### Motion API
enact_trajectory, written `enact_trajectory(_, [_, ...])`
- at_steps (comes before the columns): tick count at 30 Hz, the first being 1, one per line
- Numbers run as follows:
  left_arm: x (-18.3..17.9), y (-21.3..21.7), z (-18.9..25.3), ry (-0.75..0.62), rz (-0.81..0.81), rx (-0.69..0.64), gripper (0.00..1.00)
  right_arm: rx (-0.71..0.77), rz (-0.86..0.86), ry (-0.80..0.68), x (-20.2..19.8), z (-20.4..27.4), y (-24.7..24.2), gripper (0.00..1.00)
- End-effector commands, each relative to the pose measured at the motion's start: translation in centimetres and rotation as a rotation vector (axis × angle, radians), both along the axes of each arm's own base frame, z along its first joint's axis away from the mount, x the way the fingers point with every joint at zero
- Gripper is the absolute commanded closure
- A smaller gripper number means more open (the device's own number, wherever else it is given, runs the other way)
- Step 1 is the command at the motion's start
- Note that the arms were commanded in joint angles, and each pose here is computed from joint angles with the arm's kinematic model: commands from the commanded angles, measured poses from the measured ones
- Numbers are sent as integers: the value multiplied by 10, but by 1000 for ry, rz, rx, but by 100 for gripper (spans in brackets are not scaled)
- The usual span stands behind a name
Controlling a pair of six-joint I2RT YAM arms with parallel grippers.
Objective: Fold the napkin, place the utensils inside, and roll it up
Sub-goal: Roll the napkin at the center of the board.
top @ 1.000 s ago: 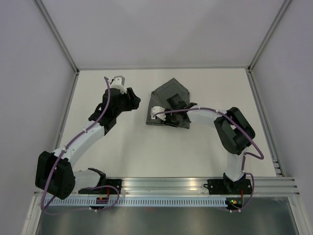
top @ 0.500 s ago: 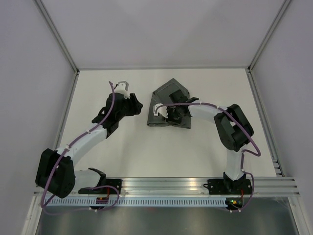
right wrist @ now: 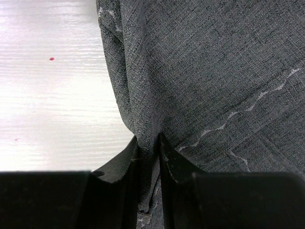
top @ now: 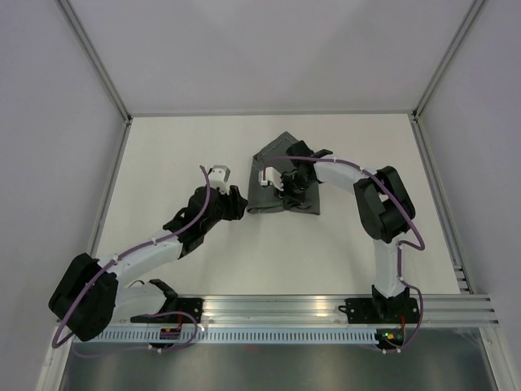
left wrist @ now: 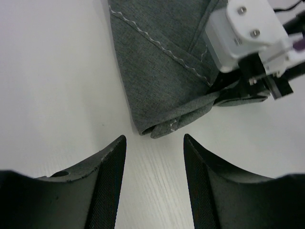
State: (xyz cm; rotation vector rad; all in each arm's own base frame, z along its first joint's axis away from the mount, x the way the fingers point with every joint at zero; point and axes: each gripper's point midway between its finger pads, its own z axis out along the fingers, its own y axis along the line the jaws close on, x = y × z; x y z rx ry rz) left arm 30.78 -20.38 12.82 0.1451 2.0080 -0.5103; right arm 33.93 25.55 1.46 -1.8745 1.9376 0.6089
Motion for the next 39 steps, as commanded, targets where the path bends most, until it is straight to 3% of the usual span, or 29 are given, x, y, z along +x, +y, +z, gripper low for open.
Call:
enact_trajectory(1, [0,-6,24,-161,-22,-8,43,-130,27,311,-64,-38,-36,82])
enact_trajectory(11, [-27,-51,6,-305,-190,191,42,-142,40,437,-74,-35,-42,85])
enact_trajectory(21, [-42,-113,8,-602,-428,418,38,-169,35,492,-78,-43,-49,88])
enact_trajectory(31, [-54,-152,-19,-647,-676,522,35,-172,21,519,-74,-48,-51,89])
enact_trajectory(39, [-64,-161,-45,-567,-788,559,34,-175,14,517,-72,-51,-53,90])
